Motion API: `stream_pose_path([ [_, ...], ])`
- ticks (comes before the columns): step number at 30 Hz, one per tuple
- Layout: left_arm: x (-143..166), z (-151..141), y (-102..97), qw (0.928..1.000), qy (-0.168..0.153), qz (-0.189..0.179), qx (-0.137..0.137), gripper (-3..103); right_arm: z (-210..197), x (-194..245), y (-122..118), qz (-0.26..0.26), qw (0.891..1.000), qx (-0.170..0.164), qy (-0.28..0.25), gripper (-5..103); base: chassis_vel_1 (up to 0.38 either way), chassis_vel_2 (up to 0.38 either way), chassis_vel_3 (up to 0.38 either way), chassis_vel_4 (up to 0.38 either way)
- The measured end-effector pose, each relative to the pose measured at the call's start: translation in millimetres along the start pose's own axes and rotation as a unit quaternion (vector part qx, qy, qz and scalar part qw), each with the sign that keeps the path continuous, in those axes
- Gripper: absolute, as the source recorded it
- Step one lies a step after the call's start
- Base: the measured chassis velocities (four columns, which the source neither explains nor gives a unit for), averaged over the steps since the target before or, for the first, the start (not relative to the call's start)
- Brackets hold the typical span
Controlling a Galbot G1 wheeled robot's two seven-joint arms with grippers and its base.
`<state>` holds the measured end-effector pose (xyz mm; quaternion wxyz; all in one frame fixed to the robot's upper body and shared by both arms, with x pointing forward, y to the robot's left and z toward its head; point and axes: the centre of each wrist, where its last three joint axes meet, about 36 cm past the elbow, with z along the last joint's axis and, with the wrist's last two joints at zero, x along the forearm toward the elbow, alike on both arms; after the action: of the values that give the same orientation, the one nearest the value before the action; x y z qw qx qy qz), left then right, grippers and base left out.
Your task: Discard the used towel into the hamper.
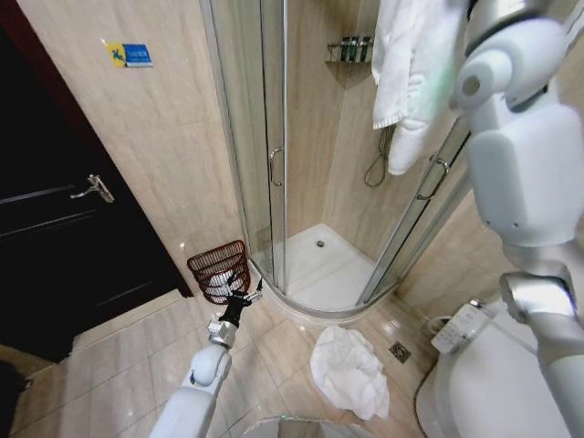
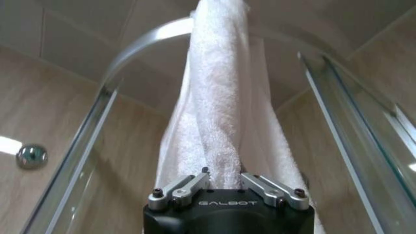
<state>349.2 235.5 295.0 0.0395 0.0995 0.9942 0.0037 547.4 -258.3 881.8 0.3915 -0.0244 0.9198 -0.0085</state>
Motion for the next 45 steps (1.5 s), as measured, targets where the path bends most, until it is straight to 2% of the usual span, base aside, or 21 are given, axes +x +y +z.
stream_pose_path([
  [17, 5, 5, -2.3, 1.0000, 0.003, 0.000, 0.000, 100, 41, 49, -2, 0.004, 0.999, -0.011, 0.045, 8, 0.000, 0.000, 0.000, 0.000],
  [20, 7, 6, -2.1, 1.0000, 0.003, 0.000, 0.000, 100, 52, 68, 0, 0.004, 0.998, -0.015, 0.060, 8, 0.000, 0.000, 0.000, 0.000],
  [36, 6, 8, -2.9, 1.0000, 0.002, -0.002, 0.002, 100, 66, 107, -2, 0.011, 0.996, -0.022, 0.085, 8, 0.000, 0.000, 0.000, 0.000],
  [45, 9, 10, -3.8, 1.0000, 0.003, -0.001, 0.001, 100, 88, 146, -1, 0.009, 0.992, -0.034, 0.122, 8, 0.000, 0.000, 0.000, 0.000],
])
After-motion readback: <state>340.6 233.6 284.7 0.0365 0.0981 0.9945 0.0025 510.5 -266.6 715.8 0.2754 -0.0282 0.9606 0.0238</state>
